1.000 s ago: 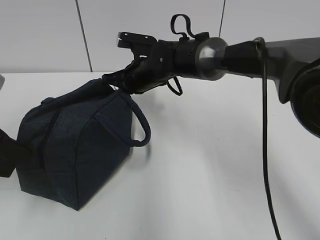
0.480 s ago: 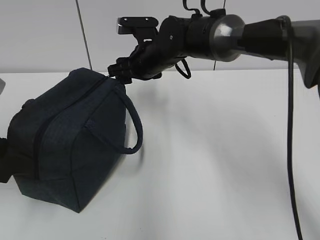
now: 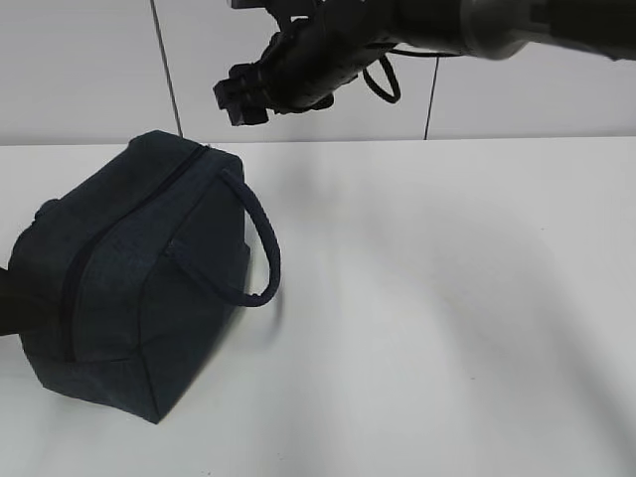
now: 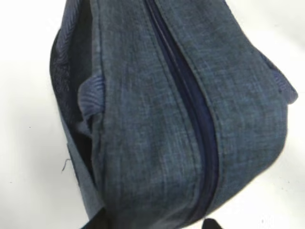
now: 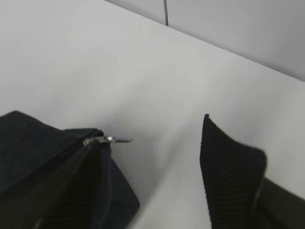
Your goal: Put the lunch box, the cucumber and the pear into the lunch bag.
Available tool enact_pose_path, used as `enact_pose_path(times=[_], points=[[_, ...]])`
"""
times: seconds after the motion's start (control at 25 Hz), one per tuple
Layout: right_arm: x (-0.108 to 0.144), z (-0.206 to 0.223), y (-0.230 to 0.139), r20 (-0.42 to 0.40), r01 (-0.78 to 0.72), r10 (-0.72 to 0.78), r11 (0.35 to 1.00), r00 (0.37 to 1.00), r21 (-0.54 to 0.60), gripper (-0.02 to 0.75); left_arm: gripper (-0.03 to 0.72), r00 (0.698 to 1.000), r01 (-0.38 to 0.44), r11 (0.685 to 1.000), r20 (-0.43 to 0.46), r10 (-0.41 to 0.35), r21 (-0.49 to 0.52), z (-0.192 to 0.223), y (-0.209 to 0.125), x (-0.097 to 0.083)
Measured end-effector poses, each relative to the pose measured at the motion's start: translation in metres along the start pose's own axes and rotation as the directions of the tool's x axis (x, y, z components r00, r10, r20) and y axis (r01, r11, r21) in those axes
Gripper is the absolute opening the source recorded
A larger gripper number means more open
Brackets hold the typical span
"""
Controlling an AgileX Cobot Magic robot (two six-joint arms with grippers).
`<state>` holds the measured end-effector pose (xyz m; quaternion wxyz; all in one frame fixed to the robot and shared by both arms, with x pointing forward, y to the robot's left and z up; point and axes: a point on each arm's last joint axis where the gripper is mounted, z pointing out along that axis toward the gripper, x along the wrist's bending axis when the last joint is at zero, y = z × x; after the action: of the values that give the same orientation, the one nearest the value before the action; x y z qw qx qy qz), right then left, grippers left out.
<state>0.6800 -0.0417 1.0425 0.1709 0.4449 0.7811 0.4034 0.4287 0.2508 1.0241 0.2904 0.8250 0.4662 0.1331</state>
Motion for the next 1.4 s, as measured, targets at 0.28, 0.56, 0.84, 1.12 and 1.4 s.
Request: enact_pose_path(times=[0.28, 0.56, 0.84, 1.12, 1.4], points=[[-0.007, -0.039, -0.001, 0.126, 0.027, -0.053, 0.979, 0.991, 0.202, 0.461, 0.341, 0.985, 0.115, 0.992, -0.132, -0.107, 0.055, -0.023, -0.013, 0.002], [-0.015, -0.097, -0.012, 0.276, -0.039, -0.062, 0.937, 0.959, 0.347, 0.433, 0.341, 0.916, 0.239, 0.971, -0.328, -0.229, -0.012, -0.066, -0.032, 0.001], [-0.003, -0.176, -0.064, 0.282, -0.084, -0.024, 0.926, 0.959, 0.367, 0.432, 0.341, 0.902, 0.226, 0.960, -0.336, -0.270, -0.164, -0.105, -0.050, -0.017], [0.004, -0.265, -0.141, 0.283, -0.096, 0.001, 0.942, 0.959, 0.322, 0.431, 0.341, 0.899, 0.210, 0.949, -0.335, -0.282, -0.235, -0.129, -0.072, -0.032], [0.012, -0.352, -0.211, 0.269, -0.109, 0.070, 0.985, 0.961, 0.132, 0.431, 0.340, 0.931, 0.166, 0.941, -0.267, -0.248, -0.294, -0.137, -0.086, -0.048]])
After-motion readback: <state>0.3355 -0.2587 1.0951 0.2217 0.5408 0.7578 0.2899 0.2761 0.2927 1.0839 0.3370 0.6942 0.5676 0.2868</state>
